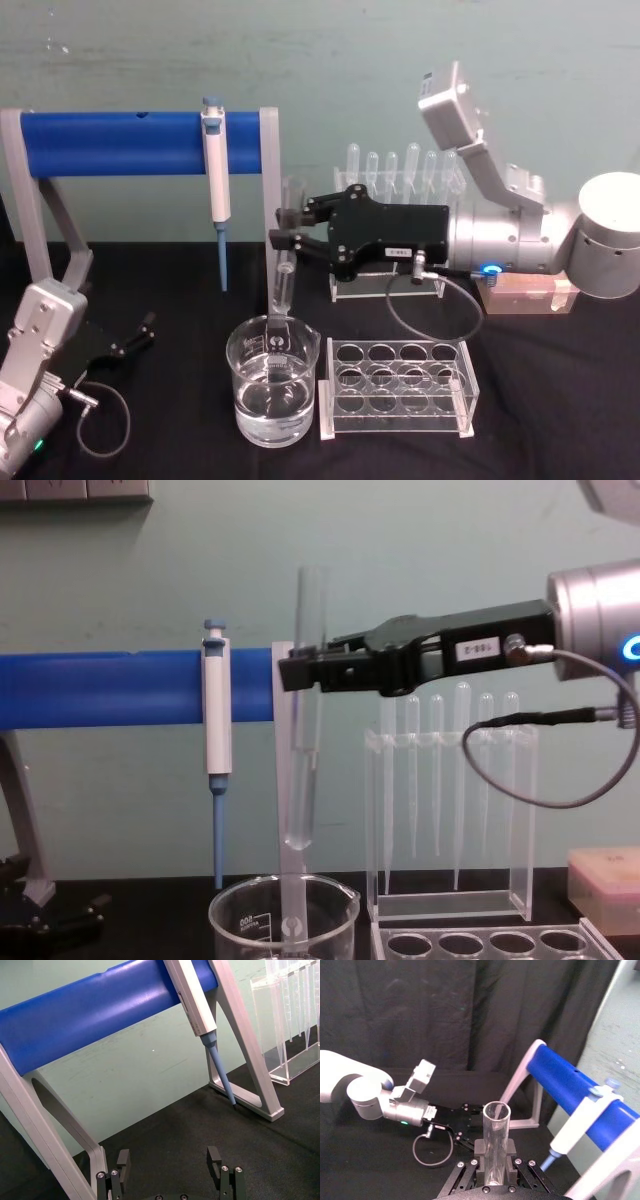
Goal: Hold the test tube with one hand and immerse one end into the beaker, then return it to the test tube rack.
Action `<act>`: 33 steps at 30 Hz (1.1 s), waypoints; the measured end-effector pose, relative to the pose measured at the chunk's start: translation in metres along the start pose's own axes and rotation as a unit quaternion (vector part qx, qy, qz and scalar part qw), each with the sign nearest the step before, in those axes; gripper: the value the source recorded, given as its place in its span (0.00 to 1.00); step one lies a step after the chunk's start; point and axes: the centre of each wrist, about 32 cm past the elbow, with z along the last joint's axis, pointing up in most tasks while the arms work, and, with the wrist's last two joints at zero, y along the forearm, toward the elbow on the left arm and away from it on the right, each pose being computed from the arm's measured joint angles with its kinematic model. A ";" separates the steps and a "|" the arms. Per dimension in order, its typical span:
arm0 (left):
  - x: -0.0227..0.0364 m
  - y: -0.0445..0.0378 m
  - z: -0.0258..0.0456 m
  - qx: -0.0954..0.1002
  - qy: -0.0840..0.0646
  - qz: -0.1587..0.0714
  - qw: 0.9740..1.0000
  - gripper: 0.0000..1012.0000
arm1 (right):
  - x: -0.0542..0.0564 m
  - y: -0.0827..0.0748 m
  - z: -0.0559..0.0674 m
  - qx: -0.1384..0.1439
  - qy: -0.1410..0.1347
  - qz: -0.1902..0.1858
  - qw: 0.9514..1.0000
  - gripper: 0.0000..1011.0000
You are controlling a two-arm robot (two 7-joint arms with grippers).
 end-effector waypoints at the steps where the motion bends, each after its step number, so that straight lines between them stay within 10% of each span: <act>1: 0.0000 0.0000 0.0000 0.000 0.000 0.000 1.000 0.99 | 0.000 0.004 -0.001 0.001 -0.001 0.006 1.000 0.24; 33: 0.0000 0.0000 0.0000 0.000 0.000 0.000 1.000 0.99 | -0.012 0.020 -0.043 0.005 -0.007 0.037 0.999 0.24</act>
